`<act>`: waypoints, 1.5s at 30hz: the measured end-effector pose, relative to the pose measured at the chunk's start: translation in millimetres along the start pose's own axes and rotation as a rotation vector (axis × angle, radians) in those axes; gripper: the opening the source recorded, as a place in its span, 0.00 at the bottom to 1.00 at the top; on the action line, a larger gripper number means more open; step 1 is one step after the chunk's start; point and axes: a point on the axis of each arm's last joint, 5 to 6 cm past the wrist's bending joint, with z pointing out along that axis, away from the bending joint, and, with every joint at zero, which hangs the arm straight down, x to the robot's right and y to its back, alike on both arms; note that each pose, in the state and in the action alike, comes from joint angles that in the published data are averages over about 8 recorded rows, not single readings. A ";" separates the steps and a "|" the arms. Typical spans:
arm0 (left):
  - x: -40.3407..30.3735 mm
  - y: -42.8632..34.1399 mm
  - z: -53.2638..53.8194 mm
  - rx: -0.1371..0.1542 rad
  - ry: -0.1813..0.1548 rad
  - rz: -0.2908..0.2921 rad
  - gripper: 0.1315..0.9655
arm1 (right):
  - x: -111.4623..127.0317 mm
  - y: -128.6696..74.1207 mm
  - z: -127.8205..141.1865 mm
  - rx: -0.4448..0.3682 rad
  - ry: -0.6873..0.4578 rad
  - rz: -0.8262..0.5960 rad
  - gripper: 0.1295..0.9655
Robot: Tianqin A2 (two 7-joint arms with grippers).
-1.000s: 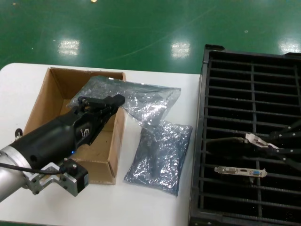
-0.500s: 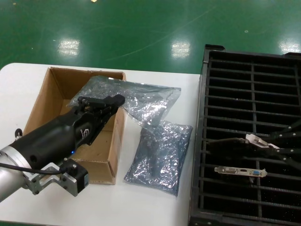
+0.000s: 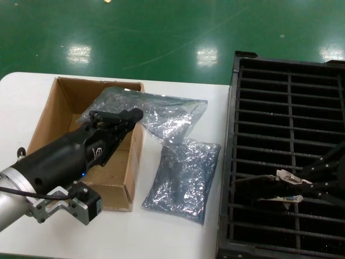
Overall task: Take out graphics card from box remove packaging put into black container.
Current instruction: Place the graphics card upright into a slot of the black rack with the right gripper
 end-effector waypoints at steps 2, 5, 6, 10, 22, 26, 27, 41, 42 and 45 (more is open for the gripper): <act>0.0 0.0 0.0 0.000 0.000 0.000 0.01 | 4.1 -2.2 2.0 -0.008 -0.004 -0.002 0.07; 0.0 0.0 0.0 0.000 0.000 0.000 0.01 | 10.1 -6.4 3.0 -0.009 0.000 -0.009 0.07; 0.0 0.0 0.0 0.000 0.000 0.000 0.01 | 11.9 -7.9 2.7 -0.008 0.003 -0.012 0.07; 0.0 0.0 0.0 0.000 0.000 0.000 0.01 | 16.7 -12.6 -1.2 0.004 0.006 -0.021 0.07; 0.0 0.0 0.0 0.000 0.000 0.000 0.01 | 11.3 -9.6 -19.5 -0.003 -0.094 -0.026 0.07; 0.0 0.0 0.0 0.000 0.000 0.000 0.01 | 10.0 -3.4 -17.2 -0.031 -0.128 -0.016 0.07; 0.0 0.0 0.0 0.000 0.000 0.000 0.01 | 10.1 -1.8 -15.8 -0.037 -0.134 -0.013 0.07; 0.0 0.0 0.0 0.000 0.000 0.000 0.01 | 18.0 6.7 9.9 -0.086 -0.159 0.005 0.07; 0.0 0.0 0.0 0.000 0.000 0.000 0.01 | 18.6 6.4 10.8 -0.087 -0.158 0.004 0.07; 0.0 0.0 0.0 0.000 0.000 0.000 0.01 | 20.4 5.5 12.2 -0.090 -0.154 0.003 0.07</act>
